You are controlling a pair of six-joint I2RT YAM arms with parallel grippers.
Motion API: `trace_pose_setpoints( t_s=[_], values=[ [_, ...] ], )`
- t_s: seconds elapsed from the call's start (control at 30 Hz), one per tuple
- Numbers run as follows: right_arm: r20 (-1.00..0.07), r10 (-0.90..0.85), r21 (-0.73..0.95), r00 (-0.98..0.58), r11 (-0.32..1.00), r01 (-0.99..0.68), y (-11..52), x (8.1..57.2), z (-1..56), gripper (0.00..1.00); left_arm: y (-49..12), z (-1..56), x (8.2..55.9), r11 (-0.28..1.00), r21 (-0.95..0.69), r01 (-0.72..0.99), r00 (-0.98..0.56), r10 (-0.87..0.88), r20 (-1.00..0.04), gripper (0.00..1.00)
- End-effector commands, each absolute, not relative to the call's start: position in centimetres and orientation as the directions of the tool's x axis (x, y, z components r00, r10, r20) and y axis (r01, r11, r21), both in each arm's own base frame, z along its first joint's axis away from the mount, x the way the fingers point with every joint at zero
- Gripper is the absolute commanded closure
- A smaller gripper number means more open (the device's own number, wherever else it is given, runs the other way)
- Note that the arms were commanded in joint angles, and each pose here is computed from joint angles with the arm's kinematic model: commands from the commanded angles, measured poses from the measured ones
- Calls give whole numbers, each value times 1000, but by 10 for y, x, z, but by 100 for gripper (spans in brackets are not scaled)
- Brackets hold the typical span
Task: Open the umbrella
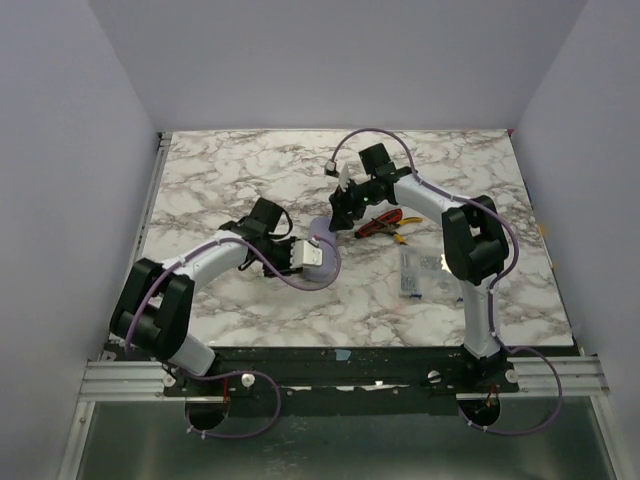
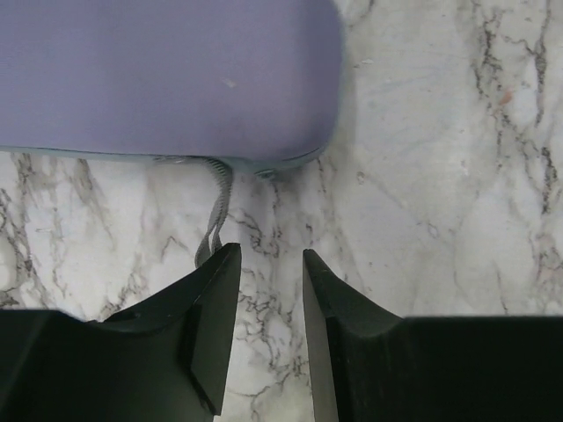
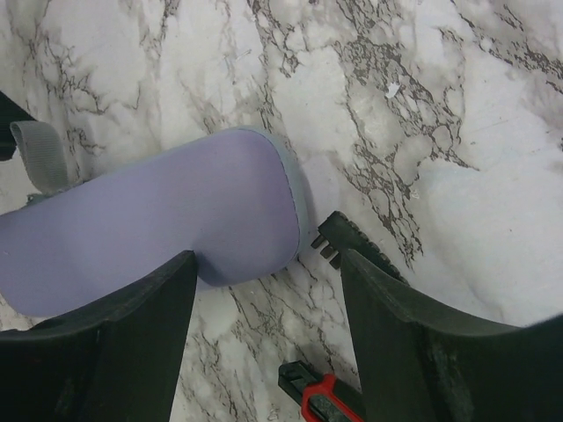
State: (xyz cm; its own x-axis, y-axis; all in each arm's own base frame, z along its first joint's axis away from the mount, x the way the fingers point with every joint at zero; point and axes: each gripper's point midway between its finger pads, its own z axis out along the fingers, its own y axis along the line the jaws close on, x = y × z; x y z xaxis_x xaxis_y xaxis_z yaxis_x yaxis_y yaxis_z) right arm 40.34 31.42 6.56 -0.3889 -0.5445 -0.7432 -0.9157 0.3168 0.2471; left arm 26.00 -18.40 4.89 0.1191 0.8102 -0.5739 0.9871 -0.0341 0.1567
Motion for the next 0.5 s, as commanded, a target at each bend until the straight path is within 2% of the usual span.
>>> trace_pose_setpoints(
  t_s=[0.0,0.1,0.3,0.47],
  values=[
    [-728,-597,223,-337,258,-940,309,396,38,36,-183,58,289,-42,222,974,164,804,-572,65],
    [-711,-606,230,-355,277,-933,307,396,33,39,-179,60,290,-41,199,979,152,798,-583,65],
    [-723,-604,218,-335,260,-940,303,387,49,39,-178,76,258,-84,207,975,198,753,-628,63],
    [-769,-602,121,-213,190,-974,301,386,77,36,-187,109,237,48,165,985,88,682,-726,58]
  ],
)
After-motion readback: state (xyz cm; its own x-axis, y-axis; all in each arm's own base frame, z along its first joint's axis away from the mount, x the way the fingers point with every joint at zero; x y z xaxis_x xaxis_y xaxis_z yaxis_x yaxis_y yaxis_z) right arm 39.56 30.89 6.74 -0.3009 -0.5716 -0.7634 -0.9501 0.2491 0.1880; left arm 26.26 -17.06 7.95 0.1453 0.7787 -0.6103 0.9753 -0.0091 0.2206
